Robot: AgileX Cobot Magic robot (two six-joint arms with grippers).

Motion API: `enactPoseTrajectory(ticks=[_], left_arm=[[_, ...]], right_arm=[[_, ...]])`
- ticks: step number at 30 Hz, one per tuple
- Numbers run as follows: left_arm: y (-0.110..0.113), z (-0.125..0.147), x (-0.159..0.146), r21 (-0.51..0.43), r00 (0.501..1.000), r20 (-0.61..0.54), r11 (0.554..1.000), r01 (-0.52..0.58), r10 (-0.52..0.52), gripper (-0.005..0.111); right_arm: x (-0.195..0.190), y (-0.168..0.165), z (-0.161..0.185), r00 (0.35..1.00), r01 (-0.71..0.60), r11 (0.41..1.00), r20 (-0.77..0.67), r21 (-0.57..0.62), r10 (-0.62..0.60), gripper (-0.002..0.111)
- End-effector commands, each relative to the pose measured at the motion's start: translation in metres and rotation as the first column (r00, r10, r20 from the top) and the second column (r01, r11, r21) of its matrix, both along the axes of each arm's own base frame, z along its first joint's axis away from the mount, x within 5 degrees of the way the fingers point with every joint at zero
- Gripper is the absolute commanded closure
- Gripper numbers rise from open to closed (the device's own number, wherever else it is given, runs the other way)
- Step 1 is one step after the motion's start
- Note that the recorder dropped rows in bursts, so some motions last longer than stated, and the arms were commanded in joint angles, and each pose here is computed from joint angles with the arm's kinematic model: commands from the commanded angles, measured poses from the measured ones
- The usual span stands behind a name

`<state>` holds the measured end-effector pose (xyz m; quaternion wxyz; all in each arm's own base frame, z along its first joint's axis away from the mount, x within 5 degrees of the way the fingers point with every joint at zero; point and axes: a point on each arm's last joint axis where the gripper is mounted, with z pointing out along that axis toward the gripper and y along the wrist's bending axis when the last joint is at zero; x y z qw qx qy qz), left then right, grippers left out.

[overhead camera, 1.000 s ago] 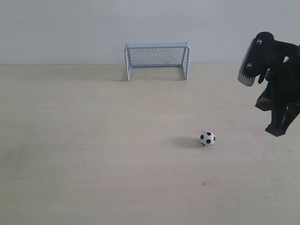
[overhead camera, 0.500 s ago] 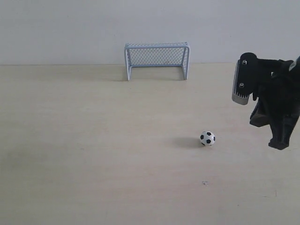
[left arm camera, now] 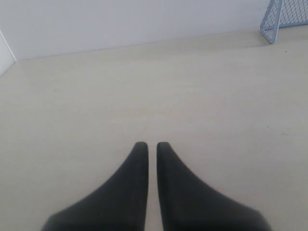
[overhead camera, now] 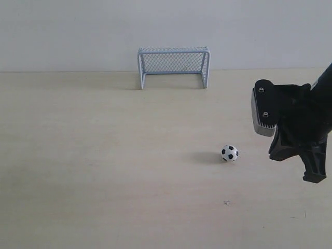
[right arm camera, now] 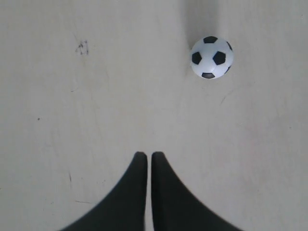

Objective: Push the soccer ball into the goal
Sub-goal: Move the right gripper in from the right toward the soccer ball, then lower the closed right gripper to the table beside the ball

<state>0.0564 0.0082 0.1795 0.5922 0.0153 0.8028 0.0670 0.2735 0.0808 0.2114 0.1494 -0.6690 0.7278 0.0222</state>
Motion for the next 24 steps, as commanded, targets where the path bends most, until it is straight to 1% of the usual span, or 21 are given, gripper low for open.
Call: enactPoseTrajectory(ticks=[1,8,22,24], left_arm=[[-0.0005,0.0014,0.0005,-0.009,1.000,0.003,1.000,0.006,-0.006,0.100],[-0.0005,0.0014,0.0005,-0.009,1.000,0.003,1.000,0.006,-0.006,0.100],[-0.0005,0.0014,0.0005,-0.009,1.000,0.003,1.000,0.006,-0.006,0.100],[-0.0005,0.0014,0.0005,-0.009,1.000,0.003,1.000,0.006,-0.006,0.100]], right_arm=[[0.0009,0.0014,0.0015,1.000,-0.006,1.000,0.009,0.005,0.006,0.108],[0.0032,0.0028,0.0023,0.999,0.016,1.000,0.030,0.026,-0.016,0.108],[0.0032,0.0029,0.0023,0.999,0.017,0.999,0.030,0.027,-0.018,0.108],[0.0037,0.0047,0.0030,0.999,0.034,0.998,0.029,0.053,-0.035,0.108]])
